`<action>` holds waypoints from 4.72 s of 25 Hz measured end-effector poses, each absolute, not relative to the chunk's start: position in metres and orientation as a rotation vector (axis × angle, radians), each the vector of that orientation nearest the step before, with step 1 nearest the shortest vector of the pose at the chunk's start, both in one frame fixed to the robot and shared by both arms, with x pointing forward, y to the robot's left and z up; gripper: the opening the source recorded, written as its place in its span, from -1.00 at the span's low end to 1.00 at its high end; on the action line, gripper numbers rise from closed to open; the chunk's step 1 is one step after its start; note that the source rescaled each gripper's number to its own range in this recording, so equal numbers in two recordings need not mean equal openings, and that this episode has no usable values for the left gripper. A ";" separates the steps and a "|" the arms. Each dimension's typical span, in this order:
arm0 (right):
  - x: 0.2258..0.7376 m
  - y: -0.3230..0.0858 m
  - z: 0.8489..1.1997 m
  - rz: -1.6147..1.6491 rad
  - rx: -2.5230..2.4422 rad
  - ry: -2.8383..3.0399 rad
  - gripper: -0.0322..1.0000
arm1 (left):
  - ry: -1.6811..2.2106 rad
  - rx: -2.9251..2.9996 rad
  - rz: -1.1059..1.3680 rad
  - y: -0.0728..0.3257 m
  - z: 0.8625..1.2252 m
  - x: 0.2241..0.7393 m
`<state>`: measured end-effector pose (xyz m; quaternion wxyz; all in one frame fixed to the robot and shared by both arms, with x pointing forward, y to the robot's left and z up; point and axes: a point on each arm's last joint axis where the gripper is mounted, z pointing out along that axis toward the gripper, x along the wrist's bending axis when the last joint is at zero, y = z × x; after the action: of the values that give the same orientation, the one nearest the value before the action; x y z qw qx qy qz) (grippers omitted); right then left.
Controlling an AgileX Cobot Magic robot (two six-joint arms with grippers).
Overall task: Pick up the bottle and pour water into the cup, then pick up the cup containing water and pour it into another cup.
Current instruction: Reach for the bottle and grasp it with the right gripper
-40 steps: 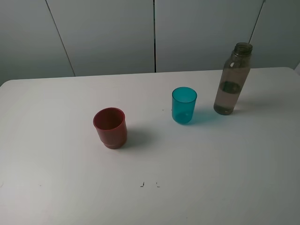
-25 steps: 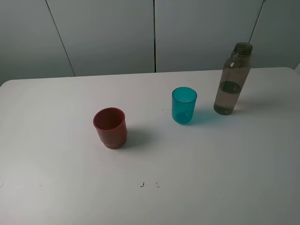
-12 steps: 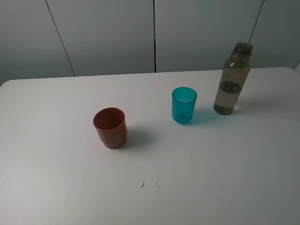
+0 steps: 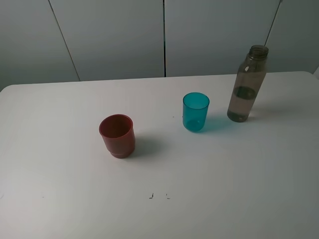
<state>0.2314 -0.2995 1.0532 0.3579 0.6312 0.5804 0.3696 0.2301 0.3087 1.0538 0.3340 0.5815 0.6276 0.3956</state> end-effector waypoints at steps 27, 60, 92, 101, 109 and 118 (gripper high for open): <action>0.232 -0.298 1.055 0.988 1.624 1.501 0.97 | 1.638 1.518 1.033 0.309 1.054 0.230; 0.449 -0.260 0.980 0.877 1.599 1.875 0.97 | 1.640 1.514 1.031 0.309 1.054 0.230; 0.504 -0.257 0.859 0.941 1.499 1.704 0.97 | 1.639 1.516 1.032 0.309 1.054 0.230; 0.511 -0.257 0.856 1.047 1.451 1.570 0.97 | 1.639 1.516 1.032 0.309 1.054 0.230; 0.528 -0.254 0.853 1.081 1.428 1.533 0.97 | 1.641 1.514 1.030 0.309 1.054 0.230; 0.543 -0.252 0.845 1.098 1.415 1.513 0.97 | 1.642 1.512 1.029 0.309 1.054 0.230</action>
<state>0.5432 -0.2517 0.8447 0.3880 0.5563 0.5947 0.4316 0.2301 0.3087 1.0538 0.3352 0.5796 0.6292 0.3946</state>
